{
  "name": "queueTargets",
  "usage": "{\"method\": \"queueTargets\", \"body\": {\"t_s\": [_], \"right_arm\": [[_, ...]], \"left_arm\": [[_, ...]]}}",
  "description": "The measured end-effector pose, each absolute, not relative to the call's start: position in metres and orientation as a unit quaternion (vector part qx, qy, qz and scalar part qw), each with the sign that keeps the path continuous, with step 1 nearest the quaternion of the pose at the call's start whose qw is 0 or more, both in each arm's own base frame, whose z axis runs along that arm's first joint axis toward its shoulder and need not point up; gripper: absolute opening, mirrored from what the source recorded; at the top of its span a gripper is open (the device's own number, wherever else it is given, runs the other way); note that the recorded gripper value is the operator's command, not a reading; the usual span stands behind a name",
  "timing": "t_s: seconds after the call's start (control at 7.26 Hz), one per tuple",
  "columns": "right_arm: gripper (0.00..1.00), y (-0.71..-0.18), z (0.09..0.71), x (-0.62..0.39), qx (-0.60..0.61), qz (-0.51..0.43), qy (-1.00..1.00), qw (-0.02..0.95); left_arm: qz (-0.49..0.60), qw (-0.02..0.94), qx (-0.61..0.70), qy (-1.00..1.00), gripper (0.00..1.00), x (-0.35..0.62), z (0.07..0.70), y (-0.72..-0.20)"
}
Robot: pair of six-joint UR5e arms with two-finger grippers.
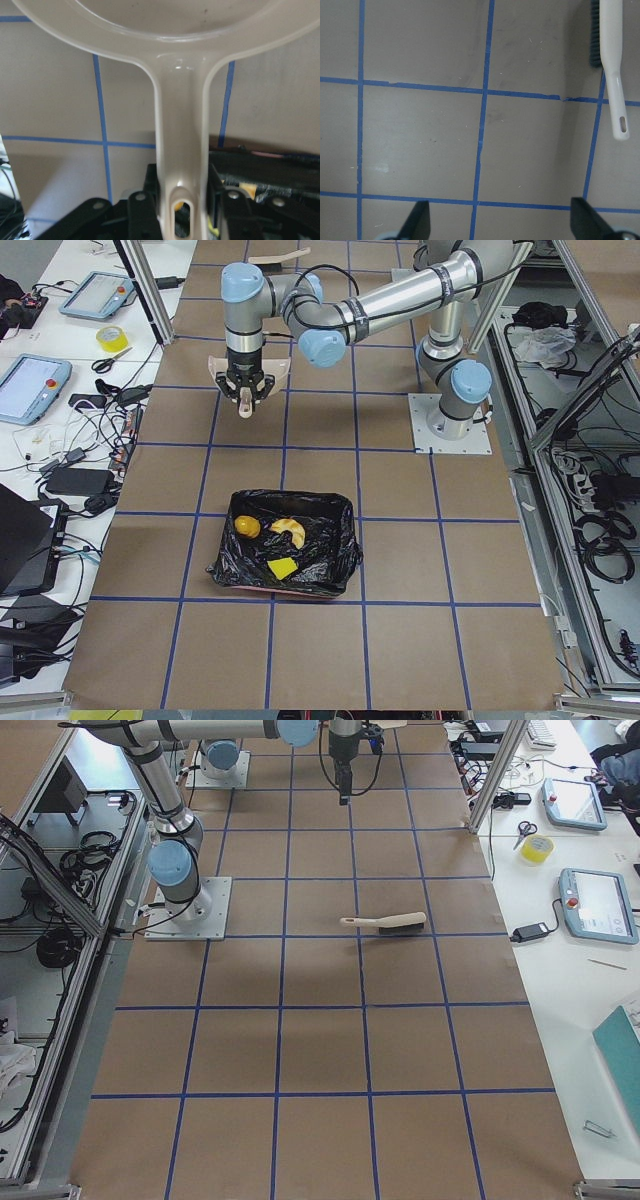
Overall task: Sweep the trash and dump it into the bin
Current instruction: 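Bring the empty dustpan back and lower it onto the table with the left gripper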
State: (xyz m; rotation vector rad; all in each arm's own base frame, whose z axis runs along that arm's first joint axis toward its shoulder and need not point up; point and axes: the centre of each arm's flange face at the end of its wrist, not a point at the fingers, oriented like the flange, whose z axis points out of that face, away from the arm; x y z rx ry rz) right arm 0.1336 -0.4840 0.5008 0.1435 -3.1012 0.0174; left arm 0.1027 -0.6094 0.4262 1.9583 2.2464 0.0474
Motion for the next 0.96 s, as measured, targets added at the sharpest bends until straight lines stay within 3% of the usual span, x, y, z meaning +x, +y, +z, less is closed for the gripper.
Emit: {"method": "queueTargets", "body": {"t_s": [0.41,0.96], "right_arm": [[1.0,-0.485,0.501,0.133,0.045,0.006,-0.999,0.019],[1.0,-0.485,0.501,0.133,0.045,0.008,-0.999,0.019]], "left_arm": [[0.015,0.025,0.619,0.785,0.0,0.01,0.36,-0.622],[0.006,0.03,0.652,0.757,0.0,-0.007,0.29,-0.665]]}}
